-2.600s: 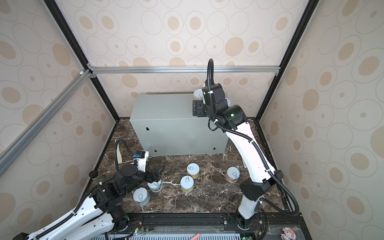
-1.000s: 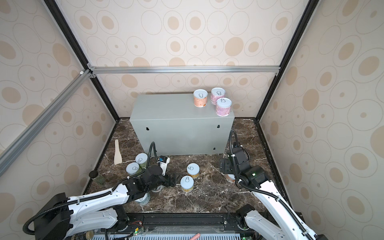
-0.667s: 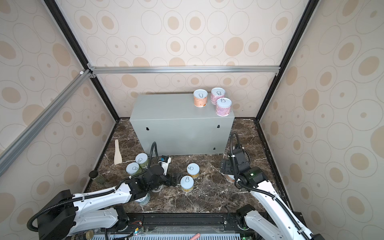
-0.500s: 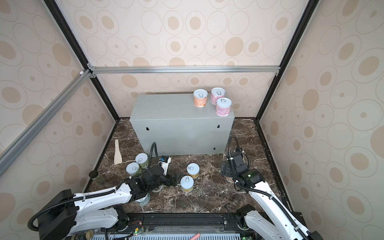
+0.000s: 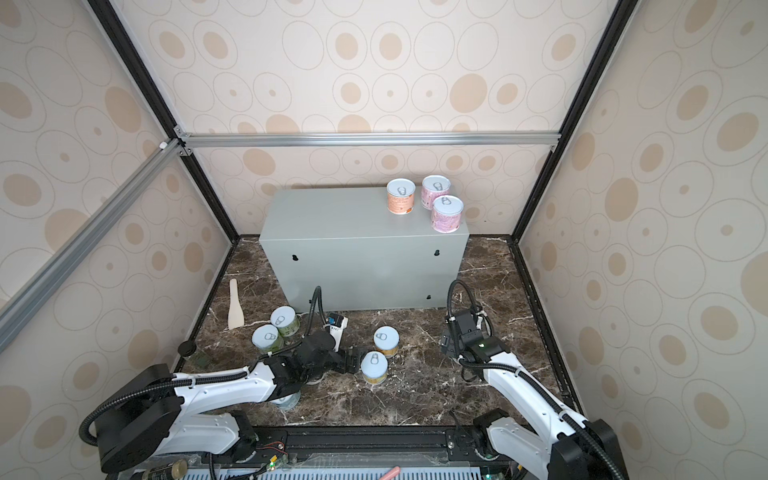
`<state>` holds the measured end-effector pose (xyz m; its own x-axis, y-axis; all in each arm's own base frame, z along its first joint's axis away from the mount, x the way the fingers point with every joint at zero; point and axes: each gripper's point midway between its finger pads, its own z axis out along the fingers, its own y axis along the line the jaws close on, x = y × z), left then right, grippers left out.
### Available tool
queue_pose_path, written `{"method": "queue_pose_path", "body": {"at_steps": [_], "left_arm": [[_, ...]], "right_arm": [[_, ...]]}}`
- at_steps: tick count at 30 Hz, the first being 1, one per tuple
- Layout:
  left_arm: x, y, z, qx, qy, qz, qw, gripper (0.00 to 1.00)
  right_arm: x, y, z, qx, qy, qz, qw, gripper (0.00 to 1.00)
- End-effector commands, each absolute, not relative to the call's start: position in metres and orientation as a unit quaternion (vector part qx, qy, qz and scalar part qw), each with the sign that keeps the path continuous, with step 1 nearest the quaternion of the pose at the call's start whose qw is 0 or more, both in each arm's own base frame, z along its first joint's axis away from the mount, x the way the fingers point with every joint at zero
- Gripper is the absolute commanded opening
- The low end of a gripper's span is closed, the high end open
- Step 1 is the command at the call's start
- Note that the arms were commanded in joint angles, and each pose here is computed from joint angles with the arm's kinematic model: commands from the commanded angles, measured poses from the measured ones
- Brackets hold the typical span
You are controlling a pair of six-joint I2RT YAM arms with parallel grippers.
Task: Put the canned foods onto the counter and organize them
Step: 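Lower the right gripper onto the orange can on the table and close it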
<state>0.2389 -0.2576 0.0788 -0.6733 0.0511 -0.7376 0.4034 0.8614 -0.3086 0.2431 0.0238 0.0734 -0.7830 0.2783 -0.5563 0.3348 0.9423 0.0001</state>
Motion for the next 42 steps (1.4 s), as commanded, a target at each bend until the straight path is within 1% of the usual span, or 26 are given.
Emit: {"method": "queue_pose_path", "body": {"at_steps": [1,10,16,18,23,28,32,39,42], "left_arm": [[0.239,-0.259,0.079,0.135,0.882,-0.227,0.390,0.99],[0.243,-0.259,0.083,0.132,0.877,-0.230,0.401,0.99],[0.243,-0.257,0.084,0.132,0.877,-0.225,0.404,0.99],[0.242,-0.255,0.085,0.131,0.877,-0.225,0.404,0.99],[0.241,-0.252,0.087,0.127,0.876,-0.225,0.408,0.99],[0.239,-0.246,0.089,0.122,0.877,-0.219,0.410,0.99],[0.238,-0.240,0.095,0.117,0.875,-0.217,0.417,0.99],[0.237,-0.233,0.108,0.107,0.871,-0.217,0.427,0.99],[0.236,-0.231,0.115,0.103,0.868,-0.221,0.433,0.99]], "right_arm": [[0.246,0.023,0.066,0.191,0.937,-0.038,0.290,0.99],[0.248,0.028,0.052,0.195,0.942,-0.031,0.273,0.99],[0.253,0.026,0.047,0.199,0.939,-0.041,0.276,1.00],[0.254,0.025,0.046,0.199,0.939,-0.045,0.276,0.99],[0.261,0.028,0.043,0.192,0.940,-0.045,0.279,0.88],[0.263,0.035,0.038,0.177,0.948,-0.036,0.262,0.73],[0.264,0.038,0.039,0.171,0.949,-0.029,0.264,0.64],[0.263,0.043,0.045,0.158,0.950,-0.013,0.270,0.51],[0.262,0.044,0.050,0.154,0.950,-0.007,0.272,0.49]]}}
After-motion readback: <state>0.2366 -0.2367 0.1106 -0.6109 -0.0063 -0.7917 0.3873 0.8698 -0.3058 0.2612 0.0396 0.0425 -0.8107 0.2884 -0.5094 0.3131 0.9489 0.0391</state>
